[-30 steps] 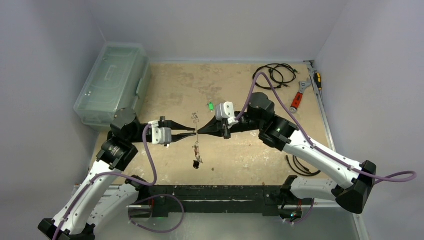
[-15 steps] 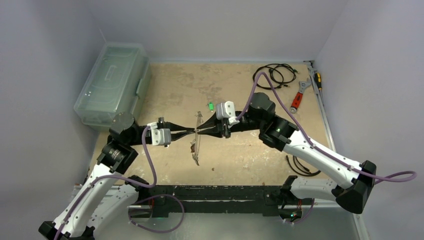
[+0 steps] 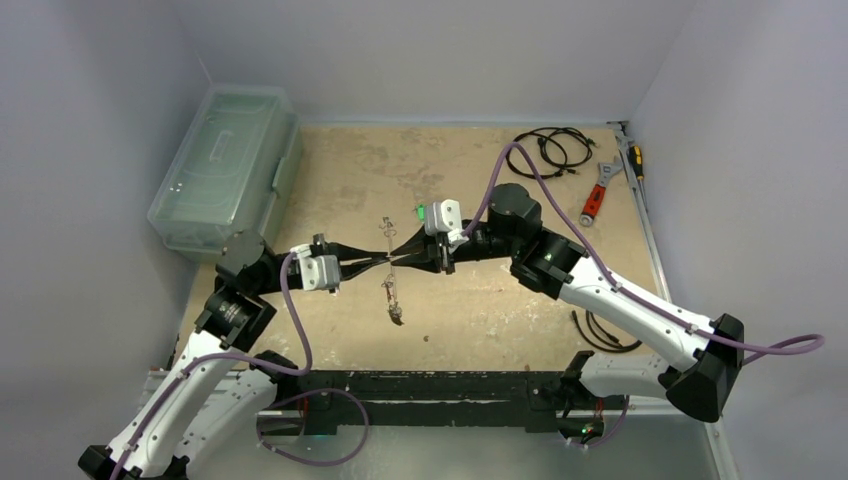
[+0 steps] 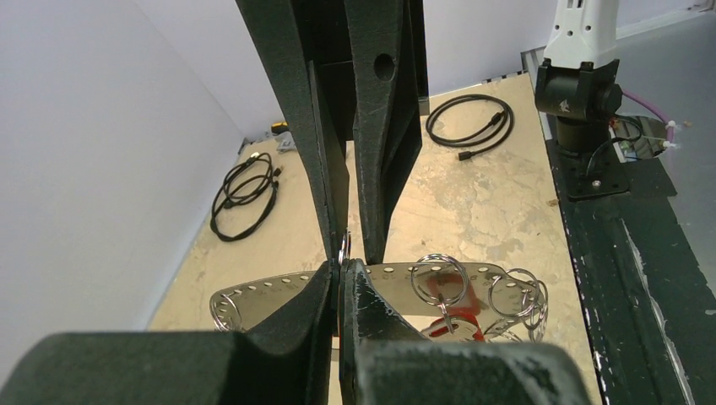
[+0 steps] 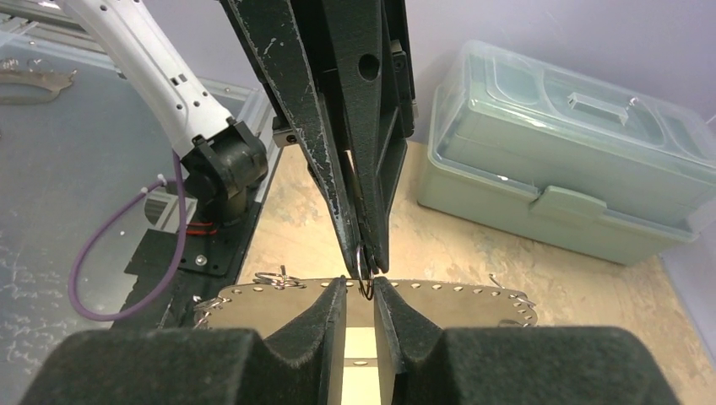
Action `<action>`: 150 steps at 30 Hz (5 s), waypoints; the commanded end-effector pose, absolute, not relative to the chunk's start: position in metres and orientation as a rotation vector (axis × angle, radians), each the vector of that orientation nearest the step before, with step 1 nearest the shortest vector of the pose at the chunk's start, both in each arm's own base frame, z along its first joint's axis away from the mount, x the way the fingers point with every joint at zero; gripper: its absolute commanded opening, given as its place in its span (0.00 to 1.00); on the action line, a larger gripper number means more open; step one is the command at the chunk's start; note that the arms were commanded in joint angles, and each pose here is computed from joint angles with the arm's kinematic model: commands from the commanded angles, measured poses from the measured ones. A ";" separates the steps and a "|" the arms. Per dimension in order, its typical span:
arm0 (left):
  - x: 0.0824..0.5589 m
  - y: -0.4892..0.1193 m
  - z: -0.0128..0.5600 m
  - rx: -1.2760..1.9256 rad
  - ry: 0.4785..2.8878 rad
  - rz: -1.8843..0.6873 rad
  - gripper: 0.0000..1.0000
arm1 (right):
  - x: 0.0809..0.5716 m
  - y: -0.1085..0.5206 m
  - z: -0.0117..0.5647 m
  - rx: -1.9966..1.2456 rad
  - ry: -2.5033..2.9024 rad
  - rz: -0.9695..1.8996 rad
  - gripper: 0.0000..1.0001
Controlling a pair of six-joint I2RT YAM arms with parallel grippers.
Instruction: Put the keys on the keyring
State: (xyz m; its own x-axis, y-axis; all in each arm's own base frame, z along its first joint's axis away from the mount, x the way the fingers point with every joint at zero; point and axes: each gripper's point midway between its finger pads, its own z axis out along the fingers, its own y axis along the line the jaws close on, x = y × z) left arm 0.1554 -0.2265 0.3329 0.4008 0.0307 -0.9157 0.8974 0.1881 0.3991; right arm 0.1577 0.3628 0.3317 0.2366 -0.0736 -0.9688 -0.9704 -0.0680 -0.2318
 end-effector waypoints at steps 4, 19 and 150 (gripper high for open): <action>0.153 -0.226 0.353 1.212 0.894 -0.738 0.00 | 0.162 0.365 0.352 -1.373 1.027 1.013 0.20; 0.148 -0.227 0.351 1.239 0.875 -0.743 0.00 | 0.167 0.369 0.349 -1.377 1.022 0.993 0.00; 0.456 -0.276 0.141 0.640 2.153 -0.313 0.00 | 0.304 0.193 0.280 -0.484 1.614 0.433 0.00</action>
